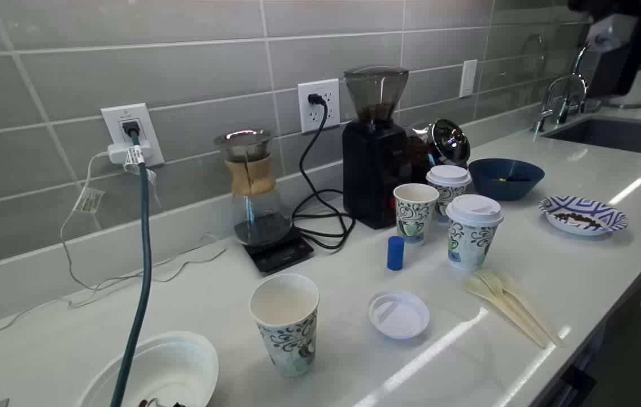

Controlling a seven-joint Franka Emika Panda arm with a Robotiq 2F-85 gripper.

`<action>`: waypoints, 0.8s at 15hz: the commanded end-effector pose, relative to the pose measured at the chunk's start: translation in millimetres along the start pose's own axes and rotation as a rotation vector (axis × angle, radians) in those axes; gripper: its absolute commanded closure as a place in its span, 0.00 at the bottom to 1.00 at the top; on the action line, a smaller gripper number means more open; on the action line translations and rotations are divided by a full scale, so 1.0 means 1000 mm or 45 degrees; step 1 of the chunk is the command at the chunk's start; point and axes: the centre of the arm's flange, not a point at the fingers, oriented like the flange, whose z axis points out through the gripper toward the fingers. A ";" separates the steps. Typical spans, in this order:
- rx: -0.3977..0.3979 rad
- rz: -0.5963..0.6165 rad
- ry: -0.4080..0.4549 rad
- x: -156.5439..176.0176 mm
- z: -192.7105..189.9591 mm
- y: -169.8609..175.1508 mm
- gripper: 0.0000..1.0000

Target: Flip the cup lid on the table

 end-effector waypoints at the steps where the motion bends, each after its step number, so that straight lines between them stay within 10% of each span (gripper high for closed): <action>1: 0.000 0.000 0.000 0.000 0.000 0.000 0.00; 12: 0.101 -0.035 0.128 0.021 0.043 -0.056 0.00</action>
